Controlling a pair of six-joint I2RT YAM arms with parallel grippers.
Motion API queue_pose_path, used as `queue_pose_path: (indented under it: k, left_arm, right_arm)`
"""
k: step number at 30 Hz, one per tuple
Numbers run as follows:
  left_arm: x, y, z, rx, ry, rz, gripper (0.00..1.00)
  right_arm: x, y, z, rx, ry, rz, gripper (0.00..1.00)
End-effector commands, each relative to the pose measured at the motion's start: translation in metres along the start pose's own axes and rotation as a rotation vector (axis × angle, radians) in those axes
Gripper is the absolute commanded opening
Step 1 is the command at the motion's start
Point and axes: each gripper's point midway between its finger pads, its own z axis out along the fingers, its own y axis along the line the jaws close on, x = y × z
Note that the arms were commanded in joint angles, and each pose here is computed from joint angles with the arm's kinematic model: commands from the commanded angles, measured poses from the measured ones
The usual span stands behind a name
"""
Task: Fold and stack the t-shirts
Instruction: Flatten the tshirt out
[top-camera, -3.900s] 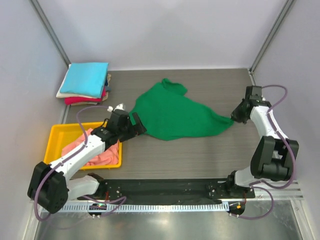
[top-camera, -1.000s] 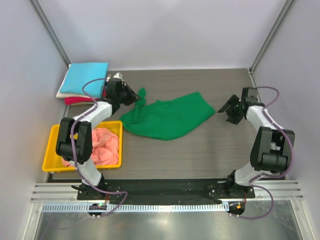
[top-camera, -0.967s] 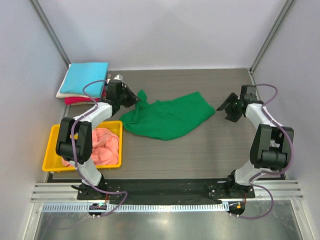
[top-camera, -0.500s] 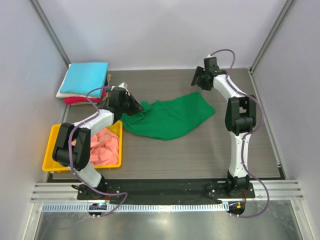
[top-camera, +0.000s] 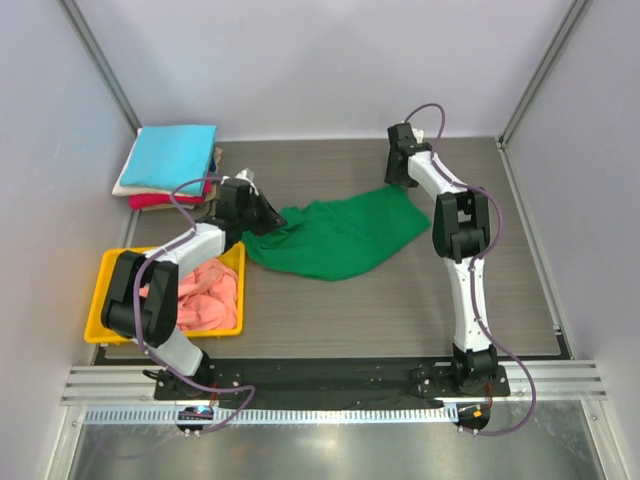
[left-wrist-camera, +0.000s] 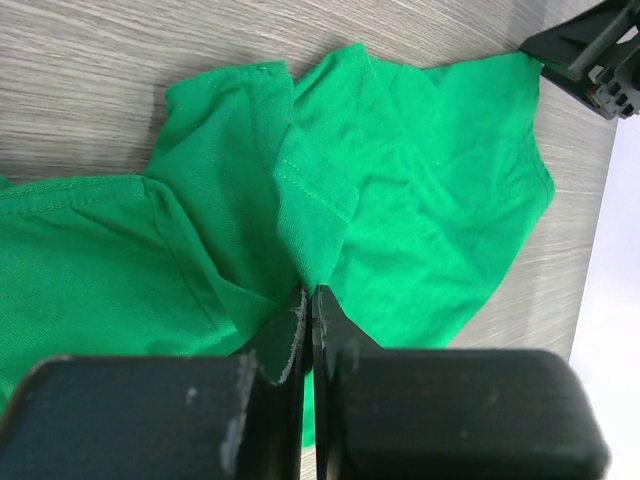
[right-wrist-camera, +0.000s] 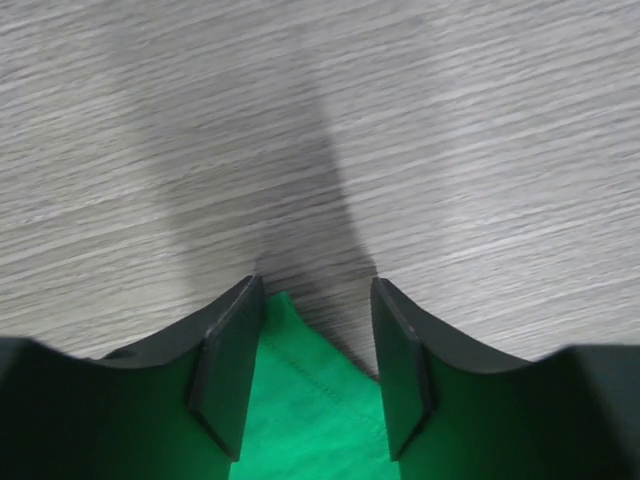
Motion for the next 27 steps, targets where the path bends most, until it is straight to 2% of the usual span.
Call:
queue_pose_path:
  k: [1,5,9,10,13,18,22,25,27]
  left_arm:
    - [-0.007,-0.008,-0.005,0.026,-0.024,0.030,0.00]
    - [-0.012,-0.011,-0.005,0.029,-0.035,0.032,0.00]
    - [-0.014,-0.014,-0.005,0.033,-0.038,0.030,0.00]
    - [-0.015,-0.014,-0.006,0.034,-0.039,0.032,0.00]
    - [-0.019,-0.018,-0.010,0.039,-0.057,0.037,0.00]
    - [-0.031,-0.028,-0.026,0.037,-0.083,0.055,0.00]
    - [-0.049,-0.048,-0.049,0.053,-0.133,0.086,0.00]
    - [-0.071,-0.070,-0.081,0.074,-0.195,0.135,0.00]
    - [-0.084,-0.084,-0.103,0.084,-0.236,0.181,0.00]
  right_arm:
    - [0.010,-0.013,-0.001,0.053,0.027,-0.007,0.51]
    - [0.028,-0.002,-0.007,0.008,0.059,0.012,0.48]
    - [0.033,0.005,-0.014,-0.016,0.058,0.034,0.31]
    - [0.033,0.005,-0.016,-0.020,0.058,0.038,0.20]
    - [0.038,0.004,-0.019,-0.022,0.062,0.048,0.01]
    - [0.020,-0.001,-0.042,-0.030,0.017,0.052,0.01]
    - [-0.026,-0.008,-0.105,-0.068,-0.113,0.087,0.01]
    - [-0.042,-0.014,-0.145,-0.101,-0.170,0.111,0.01]
    - [-0.066,-0.022,-0.195,-0.141,-0.261,0.150,0.01]
